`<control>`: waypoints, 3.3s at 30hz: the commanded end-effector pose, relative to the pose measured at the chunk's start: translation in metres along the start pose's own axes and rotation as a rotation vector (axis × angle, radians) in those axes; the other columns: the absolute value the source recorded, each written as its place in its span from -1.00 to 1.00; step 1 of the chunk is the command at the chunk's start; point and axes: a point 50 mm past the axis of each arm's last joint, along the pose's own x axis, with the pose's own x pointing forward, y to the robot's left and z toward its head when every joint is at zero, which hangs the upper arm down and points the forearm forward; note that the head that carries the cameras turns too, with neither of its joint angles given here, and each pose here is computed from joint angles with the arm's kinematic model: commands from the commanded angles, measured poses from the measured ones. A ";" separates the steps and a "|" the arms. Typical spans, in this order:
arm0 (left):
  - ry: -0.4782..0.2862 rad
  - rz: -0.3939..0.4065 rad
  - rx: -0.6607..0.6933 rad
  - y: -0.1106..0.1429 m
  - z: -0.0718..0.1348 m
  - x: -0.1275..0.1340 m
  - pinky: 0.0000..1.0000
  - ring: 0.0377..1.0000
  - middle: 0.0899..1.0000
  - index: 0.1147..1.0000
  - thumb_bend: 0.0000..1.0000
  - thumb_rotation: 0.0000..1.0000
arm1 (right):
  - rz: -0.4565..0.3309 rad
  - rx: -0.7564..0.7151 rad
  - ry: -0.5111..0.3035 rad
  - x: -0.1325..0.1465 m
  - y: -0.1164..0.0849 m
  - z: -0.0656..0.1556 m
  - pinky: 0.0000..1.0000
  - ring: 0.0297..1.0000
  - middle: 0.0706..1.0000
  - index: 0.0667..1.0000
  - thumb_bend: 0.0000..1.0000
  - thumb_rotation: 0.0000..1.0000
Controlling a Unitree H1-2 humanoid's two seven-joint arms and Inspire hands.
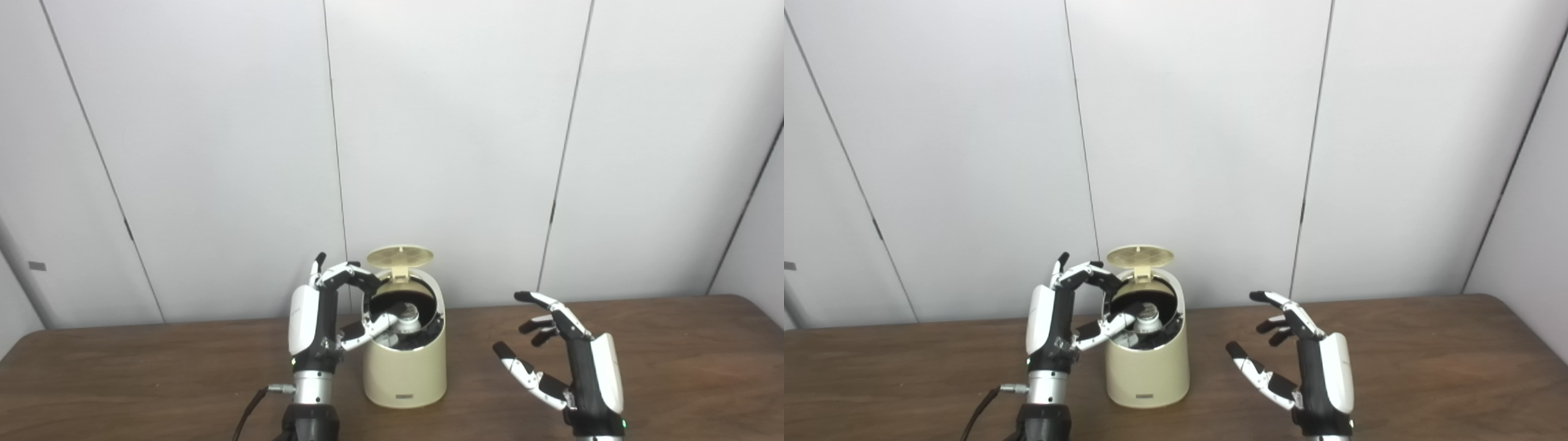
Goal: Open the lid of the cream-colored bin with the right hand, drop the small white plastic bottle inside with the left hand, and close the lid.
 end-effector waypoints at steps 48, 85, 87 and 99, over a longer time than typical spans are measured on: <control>-0.026 0.024 -0.332 0.129 0.013 -0.021 0.20 0.36 0.35 0.31 -0.40 0.27 | 0.274 -0.138 -0.239 0.074 -0.029 0.055 0.74 0.90 0.86 0.81 0.39 1.00; 0.001 0.047 -0.257 0.119 0.008 -0.026 0.22 0.38 0.35 0.31 -0.38 0.52 | 0.715 -0.449 -0.331 0.209 0.017 0.147 0.89 0.95 0.84 0.73 0.78 1.00; -0.001 0.047 -0.257 0.120 0.008 -0.026 0.22 0.38 0.36 0.31 -0.38 0.54 | 0.725 -0.450 -0.324 0.208 0.019 0.144 0.90 0.96 0.84 0.73 0.79 1.00; -0.015 0.064 -0.249 0.126 0.010 -0.025 0.23 0.40 0.37 0.31 -0.33 0.51 | 0.717 -0.434 -0.322 0.181 0.004 0.134 0.95 0.78 0.63 0.52 0.72 1.00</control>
